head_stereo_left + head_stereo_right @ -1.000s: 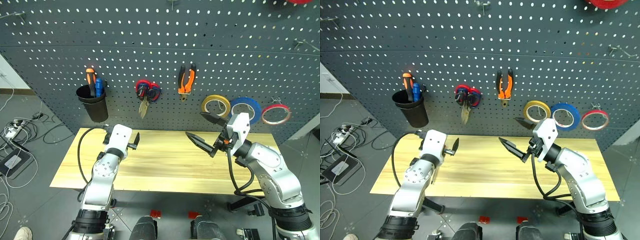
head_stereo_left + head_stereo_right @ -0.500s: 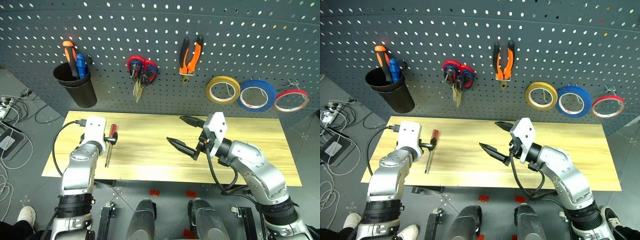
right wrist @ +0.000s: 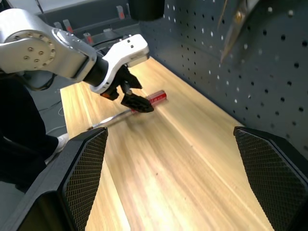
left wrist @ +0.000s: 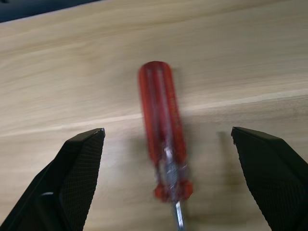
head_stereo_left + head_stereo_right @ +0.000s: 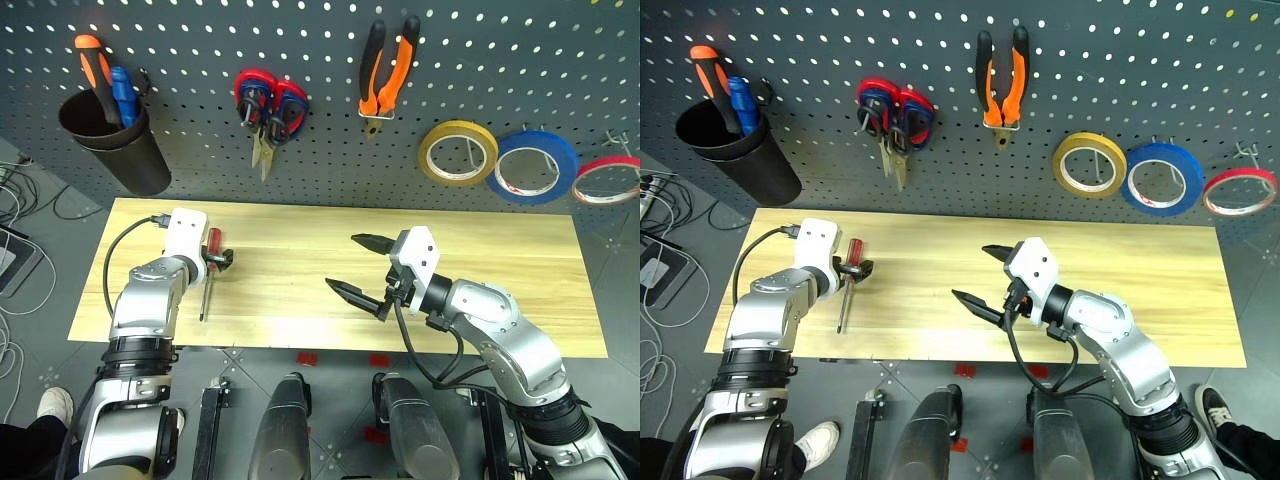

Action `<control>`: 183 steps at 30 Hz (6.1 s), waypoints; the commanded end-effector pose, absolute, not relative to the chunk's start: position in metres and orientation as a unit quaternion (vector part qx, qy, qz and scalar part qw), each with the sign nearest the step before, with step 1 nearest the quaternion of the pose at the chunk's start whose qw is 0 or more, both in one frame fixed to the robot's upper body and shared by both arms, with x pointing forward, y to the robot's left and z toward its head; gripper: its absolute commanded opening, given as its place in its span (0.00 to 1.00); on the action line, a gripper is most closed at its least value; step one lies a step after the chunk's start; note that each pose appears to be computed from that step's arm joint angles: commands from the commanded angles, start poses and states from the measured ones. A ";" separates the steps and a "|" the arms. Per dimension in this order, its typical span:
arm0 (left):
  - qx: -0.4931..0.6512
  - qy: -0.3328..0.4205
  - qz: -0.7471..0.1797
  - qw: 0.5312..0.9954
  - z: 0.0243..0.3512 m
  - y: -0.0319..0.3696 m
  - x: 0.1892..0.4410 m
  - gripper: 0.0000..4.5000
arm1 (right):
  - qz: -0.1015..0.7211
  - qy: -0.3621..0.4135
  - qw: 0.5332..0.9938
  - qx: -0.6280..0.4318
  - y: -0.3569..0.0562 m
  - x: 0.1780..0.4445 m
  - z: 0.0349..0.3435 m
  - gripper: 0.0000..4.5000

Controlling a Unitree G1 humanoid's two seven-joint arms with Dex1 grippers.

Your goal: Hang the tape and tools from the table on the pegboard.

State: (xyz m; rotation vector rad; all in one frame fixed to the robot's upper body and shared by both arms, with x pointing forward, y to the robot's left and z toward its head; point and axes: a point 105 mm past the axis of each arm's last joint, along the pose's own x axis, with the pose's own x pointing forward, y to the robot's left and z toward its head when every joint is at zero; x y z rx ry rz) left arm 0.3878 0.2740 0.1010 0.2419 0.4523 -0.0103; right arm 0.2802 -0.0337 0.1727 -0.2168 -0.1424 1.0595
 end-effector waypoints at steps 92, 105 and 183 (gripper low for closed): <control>0.210 -0.328 0.088 0.917 0.347 0.216 0.385 0.20 | 0.463 -0.242 0.852 0.016 -0.050 0.287 0.250 1.00; 0.182 -0.290 0.122 0.931 0.327 0.244 0.396 0.20 | 0.462 -0.230 0.857 0.010 -0.050 0.289 0.248 1.00; 0.129 -0.224 -0.048 0.965 0.256 0.169 0.347 1.00 | 0.341 -0.155 0.925 -0.066 -0.105 0.298 0.209 1.00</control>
